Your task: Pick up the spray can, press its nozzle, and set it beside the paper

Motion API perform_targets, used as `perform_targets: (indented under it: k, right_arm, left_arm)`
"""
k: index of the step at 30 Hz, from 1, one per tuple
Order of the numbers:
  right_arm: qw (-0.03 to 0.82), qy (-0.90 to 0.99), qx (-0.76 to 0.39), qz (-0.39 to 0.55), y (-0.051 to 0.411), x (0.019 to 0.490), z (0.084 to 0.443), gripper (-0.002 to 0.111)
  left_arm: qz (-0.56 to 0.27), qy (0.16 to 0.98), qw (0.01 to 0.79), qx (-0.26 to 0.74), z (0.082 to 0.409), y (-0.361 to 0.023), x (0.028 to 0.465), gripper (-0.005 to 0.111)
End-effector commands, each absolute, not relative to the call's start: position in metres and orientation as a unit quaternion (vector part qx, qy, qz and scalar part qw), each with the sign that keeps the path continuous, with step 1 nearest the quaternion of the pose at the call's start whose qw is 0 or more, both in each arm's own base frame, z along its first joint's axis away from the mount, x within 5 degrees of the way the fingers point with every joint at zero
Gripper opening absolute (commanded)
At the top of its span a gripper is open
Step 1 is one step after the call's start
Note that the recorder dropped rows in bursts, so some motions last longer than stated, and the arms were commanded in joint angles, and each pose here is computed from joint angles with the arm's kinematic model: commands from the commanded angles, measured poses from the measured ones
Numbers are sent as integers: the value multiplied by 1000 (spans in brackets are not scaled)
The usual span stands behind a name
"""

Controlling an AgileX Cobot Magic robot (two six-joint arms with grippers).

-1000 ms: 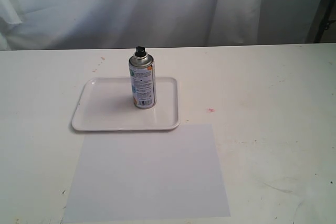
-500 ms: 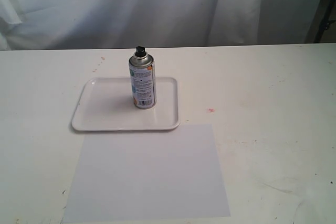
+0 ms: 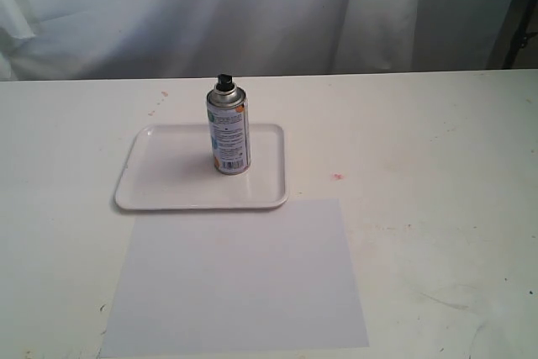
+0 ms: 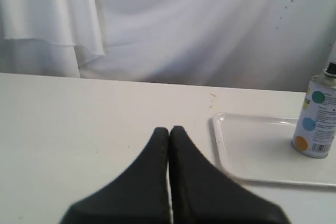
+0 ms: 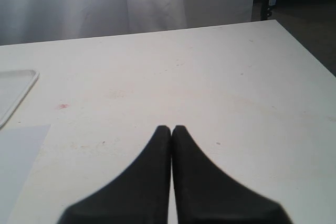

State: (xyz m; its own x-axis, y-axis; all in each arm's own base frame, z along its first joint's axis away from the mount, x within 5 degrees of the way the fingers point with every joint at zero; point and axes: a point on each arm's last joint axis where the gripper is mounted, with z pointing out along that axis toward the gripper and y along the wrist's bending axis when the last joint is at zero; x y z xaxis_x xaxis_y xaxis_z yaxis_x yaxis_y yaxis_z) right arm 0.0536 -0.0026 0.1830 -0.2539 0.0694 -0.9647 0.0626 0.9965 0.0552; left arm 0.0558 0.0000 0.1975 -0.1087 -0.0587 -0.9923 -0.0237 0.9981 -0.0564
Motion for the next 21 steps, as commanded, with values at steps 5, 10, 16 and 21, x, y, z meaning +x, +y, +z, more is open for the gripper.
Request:
perform_targets:
  k: [5, 10, 16, 21]
  right_arm:
    - [610, 791, 41, -2, -3, 53, 182, 0]
    - [610, 791, 41, -2, -3, 53, 182, 0]
    - [610, 791, 41, -2, -3, 53, 182, 0]
    - [610, 791, 41, -2, -3, 53, 182, 0]
  left_arm:
    - [-21, 751, 659, -25, 193, 0, 56, 0]
    - [-35, 775, 628, -50, 186, 0, 54, 0]
    - [1, 793, 609, -22, 182, 2, 53, 0]
    - [4, 796, 605, -18, 181, 2, 53, 0]
